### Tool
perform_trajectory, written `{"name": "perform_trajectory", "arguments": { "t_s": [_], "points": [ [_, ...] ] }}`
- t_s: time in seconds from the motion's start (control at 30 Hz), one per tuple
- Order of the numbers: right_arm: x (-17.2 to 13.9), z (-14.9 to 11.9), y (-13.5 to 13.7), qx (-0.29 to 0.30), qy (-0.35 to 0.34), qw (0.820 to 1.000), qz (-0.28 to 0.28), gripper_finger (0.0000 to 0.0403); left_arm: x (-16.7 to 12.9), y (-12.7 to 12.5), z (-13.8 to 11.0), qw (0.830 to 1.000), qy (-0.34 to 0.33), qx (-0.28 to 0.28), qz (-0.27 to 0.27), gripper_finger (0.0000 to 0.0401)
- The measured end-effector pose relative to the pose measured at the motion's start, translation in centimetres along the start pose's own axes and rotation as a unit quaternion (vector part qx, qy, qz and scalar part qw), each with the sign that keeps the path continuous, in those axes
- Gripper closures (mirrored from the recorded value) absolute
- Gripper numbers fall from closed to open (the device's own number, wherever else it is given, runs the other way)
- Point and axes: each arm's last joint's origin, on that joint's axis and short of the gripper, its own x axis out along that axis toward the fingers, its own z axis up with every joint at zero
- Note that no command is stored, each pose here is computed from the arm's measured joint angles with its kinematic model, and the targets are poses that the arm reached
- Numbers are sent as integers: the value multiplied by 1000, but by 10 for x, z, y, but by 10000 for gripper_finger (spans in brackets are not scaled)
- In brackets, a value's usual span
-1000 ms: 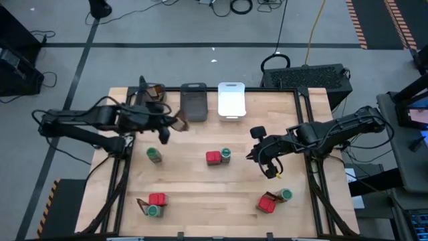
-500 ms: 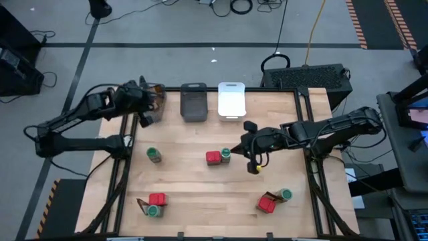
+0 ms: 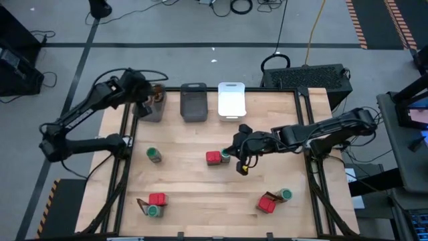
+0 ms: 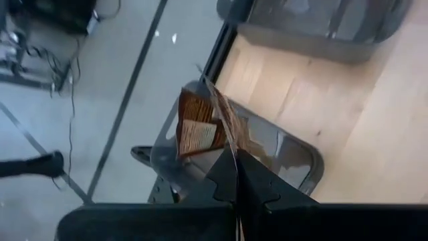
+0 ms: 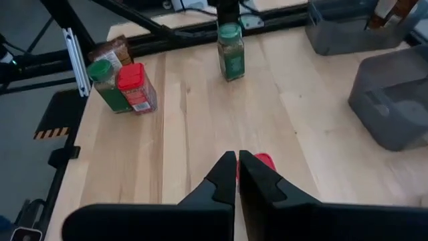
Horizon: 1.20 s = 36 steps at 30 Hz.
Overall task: Sort spices by type
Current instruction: Put the middle top brown seasoning sachet into the left black bin
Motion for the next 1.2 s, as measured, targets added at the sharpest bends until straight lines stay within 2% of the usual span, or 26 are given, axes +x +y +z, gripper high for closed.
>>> {"name": "perform_trajectory", "arguments": {
  "t_s": [0.4,0.53,0.97,1.2],
  "points": [
    [4,-3,0,-9,10,1000,-2,403,49,13,10,996,80,-27,-14,401],
    [4,-4,0,-12,18,1000,-3,403,64,15,14,995,91,-49,-15,401],
    [2,-13,0,-23,68,997,11,403,104,17,22,991,124,-49,-25,401],
    [1,-18,3,-30,85,996,12,403,116,21,18,988,142,-59,-32,401]
  ]
}}
